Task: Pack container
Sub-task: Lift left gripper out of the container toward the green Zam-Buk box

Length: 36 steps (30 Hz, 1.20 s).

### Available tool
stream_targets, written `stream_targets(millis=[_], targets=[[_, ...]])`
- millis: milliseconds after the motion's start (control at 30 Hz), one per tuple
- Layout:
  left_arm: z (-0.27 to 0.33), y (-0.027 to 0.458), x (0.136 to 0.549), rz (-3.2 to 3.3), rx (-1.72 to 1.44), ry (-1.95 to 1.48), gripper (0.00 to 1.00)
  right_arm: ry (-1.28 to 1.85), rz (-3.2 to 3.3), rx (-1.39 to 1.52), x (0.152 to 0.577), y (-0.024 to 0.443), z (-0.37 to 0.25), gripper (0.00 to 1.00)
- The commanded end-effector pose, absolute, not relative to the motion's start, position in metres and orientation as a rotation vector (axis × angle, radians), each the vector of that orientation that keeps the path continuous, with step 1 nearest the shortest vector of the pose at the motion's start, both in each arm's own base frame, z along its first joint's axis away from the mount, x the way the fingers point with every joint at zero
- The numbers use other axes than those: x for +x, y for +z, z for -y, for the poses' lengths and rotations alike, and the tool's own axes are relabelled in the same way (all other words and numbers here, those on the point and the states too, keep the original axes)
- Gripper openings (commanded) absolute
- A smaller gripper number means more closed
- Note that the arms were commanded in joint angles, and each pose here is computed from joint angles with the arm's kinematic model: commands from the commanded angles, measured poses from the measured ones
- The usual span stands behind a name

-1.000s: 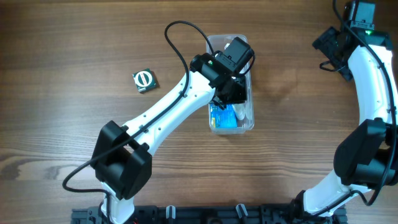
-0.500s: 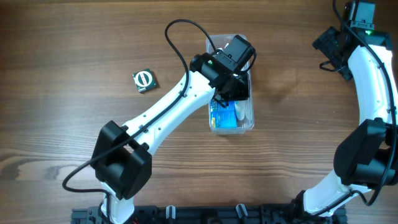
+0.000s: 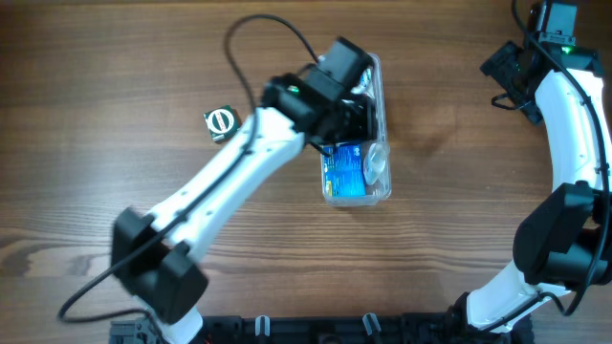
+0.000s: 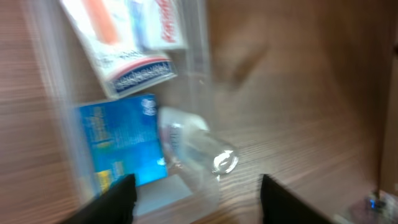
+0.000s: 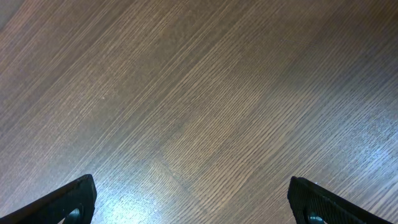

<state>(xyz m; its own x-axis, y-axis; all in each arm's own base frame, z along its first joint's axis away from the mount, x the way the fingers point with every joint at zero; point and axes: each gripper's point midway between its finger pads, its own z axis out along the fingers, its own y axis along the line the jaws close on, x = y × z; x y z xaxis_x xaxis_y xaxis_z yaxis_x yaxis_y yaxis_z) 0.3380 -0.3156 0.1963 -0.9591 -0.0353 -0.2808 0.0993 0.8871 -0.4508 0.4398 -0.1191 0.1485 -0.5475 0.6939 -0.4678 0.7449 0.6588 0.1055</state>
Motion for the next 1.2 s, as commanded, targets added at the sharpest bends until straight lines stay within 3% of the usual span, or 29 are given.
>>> stream_targets(millis=[0,267,633,1167], targets=[[0.243,0.237,0.361,-2.637,-0.104,-0.430,0.78,-0.168,-2.399,1.147,0.440,0.142,0.123,1.00],[0.116,0.226,0.377,-2.699,-0.473,-0.190,0.99,-0.168,-2.399,1.147,0.440,0.142,0.123,1.00],[0.075,0.220,0.380,-2.691,-0.591,-0.074,1.00,-0.168,-2.399,1.147,0.440,0.142,0.123,1.00],[0.070,0.154,0.380,-2.874,-0.616,0.068,1.00,-0.168,-2.399,1.147,0.440,0.142,0.123,1.00]])
